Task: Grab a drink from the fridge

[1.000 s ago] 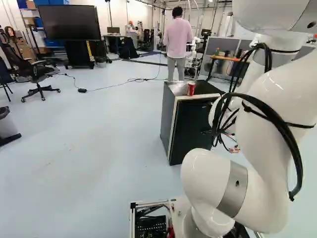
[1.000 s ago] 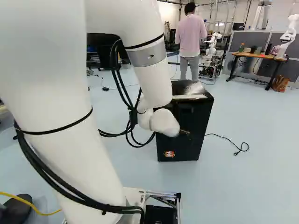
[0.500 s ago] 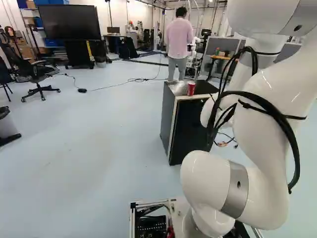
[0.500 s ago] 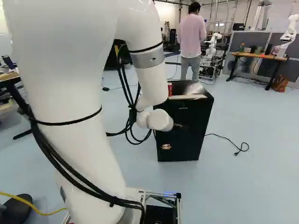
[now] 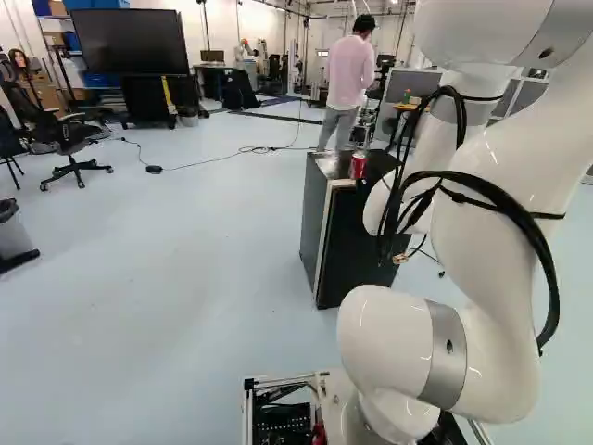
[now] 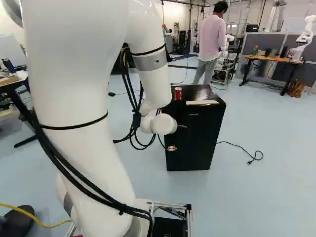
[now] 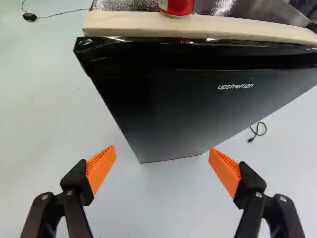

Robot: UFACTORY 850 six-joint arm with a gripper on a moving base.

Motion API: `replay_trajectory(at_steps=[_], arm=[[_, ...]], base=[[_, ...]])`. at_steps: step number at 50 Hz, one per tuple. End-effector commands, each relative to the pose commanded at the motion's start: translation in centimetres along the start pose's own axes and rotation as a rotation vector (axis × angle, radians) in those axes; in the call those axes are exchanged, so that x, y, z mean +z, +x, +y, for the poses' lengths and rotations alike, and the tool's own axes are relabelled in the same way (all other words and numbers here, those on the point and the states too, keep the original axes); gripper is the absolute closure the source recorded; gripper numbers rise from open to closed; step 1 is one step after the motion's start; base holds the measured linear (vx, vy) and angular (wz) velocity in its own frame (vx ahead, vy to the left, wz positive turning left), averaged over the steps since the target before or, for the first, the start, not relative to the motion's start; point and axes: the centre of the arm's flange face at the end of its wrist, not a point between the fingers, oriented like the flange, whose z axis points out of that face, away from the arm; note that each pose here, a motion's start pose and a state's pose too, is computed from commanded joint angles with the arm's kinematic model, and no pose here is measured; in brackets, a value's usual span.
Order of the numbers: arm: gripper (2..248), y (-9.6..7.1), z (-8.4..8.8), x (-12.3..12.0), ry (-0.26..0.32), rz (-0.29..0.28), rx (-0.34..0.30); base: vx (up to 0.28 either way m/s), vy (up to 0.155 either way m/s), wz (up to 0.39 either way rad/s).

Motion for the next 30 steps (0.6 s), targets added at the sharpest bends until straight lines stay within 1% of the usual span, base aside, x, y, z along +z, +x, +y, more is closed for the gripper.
replay_trajectory(at_steps=[12,30], arm=[[3,0.29,-0.06,0.35,0.004,0.003,-0.005],[3,0.96,-0.01,1.00,0.008,0.024,-0.010]], base=[[0.000,0.000,0.000],[0.000,0.000,0.000]])
